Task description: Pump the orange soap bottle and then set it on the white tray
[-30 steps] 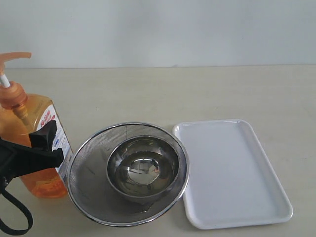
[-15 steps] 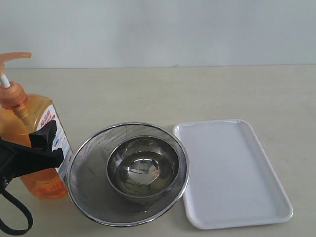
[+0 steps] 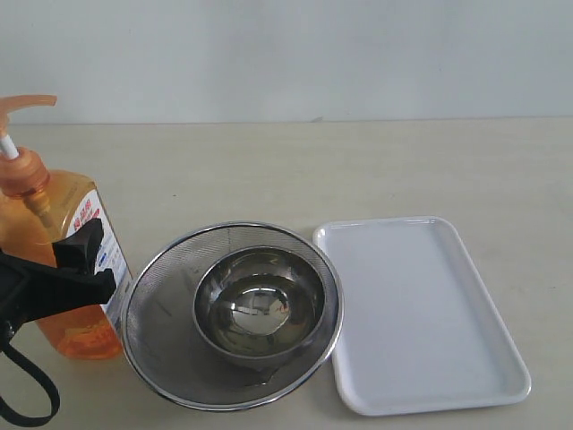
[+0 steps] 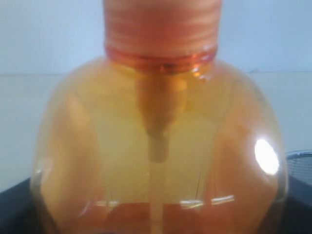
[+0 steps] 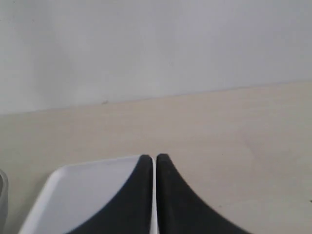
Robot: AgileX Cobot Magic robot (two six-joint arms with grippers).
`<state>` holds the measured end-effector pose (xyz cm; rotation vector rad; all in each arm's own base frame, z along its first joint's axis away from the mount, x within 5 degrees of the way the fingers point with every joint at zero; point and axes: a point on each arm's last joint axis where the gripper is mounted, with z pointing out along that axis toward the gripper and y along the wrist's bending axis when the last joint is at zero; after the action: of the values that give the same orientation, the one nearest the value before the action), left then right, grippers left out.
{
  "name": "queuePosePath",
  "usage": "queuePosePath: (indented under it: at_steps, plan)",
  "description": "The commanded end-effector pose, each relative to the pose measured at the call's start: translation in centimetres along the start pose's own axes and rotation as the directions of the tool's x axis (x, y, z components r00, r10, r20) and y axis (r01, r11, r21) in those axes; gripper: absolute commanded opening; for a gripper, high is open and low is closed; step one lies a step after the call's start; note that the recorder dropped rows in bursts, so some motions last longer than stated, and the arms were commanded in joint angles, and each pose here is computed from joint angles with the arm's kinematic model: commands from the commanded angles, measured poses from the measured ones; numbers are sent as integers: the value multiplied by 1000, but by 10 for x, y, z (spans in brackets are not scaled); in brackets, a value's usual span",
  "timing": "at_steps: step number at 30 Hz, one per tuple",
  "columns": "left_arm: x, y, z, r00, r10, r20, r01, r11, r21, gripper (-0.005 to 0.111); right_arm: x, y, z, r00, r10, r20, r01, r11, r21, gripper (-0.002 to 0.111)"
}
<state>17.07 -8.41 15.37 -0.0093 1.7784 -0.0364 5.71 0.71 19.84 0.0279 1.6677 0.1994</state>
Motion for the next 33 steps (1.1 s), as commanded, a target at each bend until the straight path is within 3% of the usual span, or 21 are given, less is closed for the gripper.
queuePosePath:
  at_steps: [1, 10, 29, 33]
  plan:
    - [6, 2, -1, 998, 29, -51, -30, 1000, -8, 5, 6, -3, -1, 999, -15, -46, 17, 998, 53, 0]
    - [6, 2, -1, 998, 29, -51, -30, 1000, -8, 5, 13, -7, -2, 993, 4, -122, 11, 992, 123, 0]
    - [6, 2, -1, 998, 29, -51, -30, 1000, -8, 5, 15, -8, -3, 990, -1, -143, 19, 992, 126, 0]
    - [6, 2, -1, 998, 29, -51, -30, 1000, -8, 5, 14, -15, -4, 962, -212, -169, 240, 956, 168, 0]
